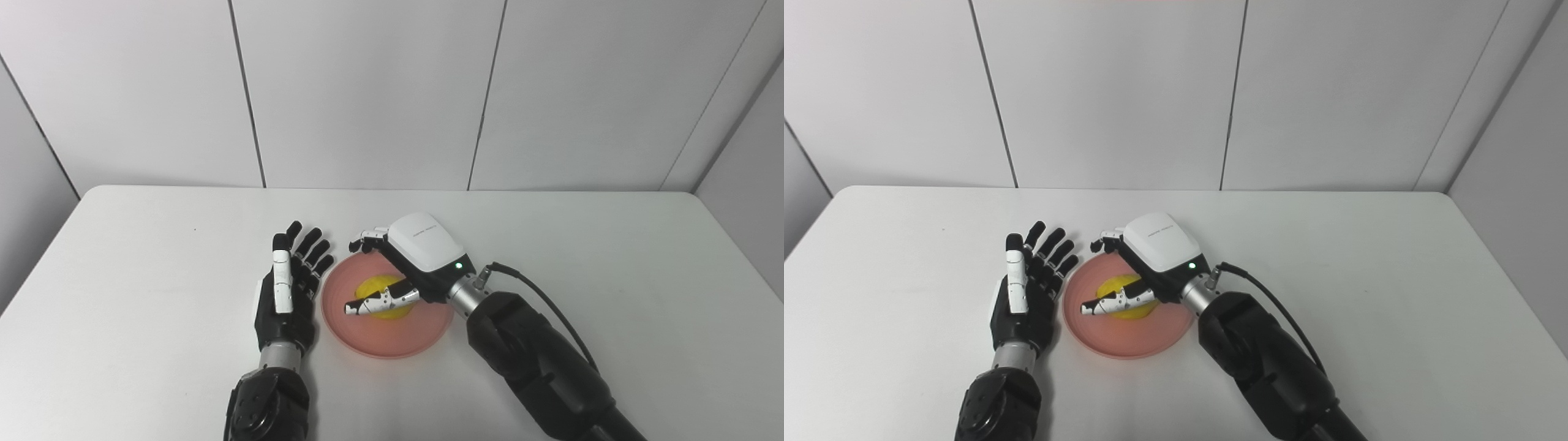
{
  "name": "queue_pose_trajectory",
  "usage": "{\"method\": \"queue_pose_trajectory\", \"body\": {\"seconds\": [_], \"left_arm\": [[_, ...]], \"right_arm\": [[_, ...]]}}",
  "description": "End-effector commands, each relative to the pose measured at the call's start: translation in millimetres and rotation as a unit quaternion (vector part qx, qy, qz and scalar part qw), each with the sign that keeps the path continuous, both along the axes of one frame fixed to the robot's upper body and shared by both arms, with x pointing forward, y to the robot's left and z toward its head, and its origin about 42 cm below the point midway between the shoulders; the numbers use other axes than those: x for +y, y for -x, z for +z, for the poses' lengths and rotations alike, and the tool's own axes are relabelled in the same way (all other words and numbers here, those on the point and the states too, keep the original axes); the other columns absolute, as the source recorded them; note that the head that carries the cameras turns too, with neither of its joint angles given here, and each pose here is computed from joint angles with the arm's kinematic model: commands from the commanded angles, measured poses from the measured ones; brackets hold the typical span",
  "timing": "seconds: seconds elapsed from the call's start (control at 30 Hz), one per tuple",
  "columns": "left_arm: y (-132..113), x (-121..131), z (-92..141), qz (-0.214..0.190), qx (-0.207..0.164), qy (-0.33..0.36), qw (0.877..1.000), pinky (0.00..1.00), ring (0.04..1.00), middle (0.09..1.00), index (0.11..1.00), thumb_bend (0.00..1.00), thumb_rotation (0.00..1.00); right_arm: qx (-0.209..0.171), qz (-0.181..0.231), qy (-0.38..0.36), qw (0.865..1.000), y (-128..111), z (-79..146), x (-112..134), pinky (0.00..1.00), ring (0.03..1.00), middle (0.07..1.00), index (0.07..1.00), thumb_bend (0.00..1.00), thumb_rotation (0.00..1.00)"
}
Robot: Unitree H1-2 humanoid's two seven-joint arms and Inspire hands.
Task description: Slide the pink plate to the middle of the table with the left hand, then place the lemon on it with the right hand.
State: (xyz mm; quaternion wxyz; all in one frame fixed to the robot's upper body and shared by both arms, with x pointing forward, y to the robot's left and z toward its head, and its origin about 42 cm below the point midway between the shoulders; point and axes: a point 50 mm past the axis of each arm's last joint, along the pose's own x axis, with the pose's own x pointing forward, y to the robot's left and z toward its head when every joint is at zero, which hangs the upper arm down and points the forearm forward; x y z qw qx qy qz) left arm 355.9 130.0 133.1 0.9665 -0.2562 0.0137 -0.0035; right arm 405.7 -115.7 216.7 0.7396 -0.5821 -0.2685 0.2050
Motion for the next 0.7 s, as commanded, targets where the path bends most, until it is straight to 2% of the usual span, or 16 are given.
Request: {"method": "queue_pose_trajectory", "body": {"seconds": [0.0,0.27,0.47,0.57,0.67], "left_arm": [[13,-24,-23,-0.005,0.067,0.035,0.997,0.81,0.809,0.787,0.893,0.95,0.80],[13,-24,-23,-0.002,0.069,0.044,0.997,0.81,0.781,0.778,0.875,0.97,0.76],[12,-24,-23,-0.004,0.062,0.032,0.998,0.83,0.822,0.781,0.893,0.95,0.79],[10,-23,-21,-0.001,0.058,0.025,0.998,0.84,0.830,0.789,0.886,0.95,0.79],[9,-23,-21,0.001,0.050,0.020,0.999,0.85,0.826,0.799,0.867,0.95,0.79]], "right_arm": [[-0.049,0.027,-0.034,0.998,-5,37,5,0.55,0.645,0.690,0.685,0.83,0.98],[-0.058,0.019,-0.062,0.996,-8,48,-2,0.53,0.635,0.683,0.680,0.77,1.00],[-0.055,-0.007,-0.082,0.995,-13,46,-16,0.52,0.631,0.683,0.685,0.76,1.00],[-0.038,-0.024,-0.119,0.992,-17,42,-26,0.53,0.636,0.683,0.690,0.76,1.00],[-0.014,-0.047,-0.169,0.984,-20,34,-35,0.51,0.621,0.689,0.698,0.80,1.00]]}}
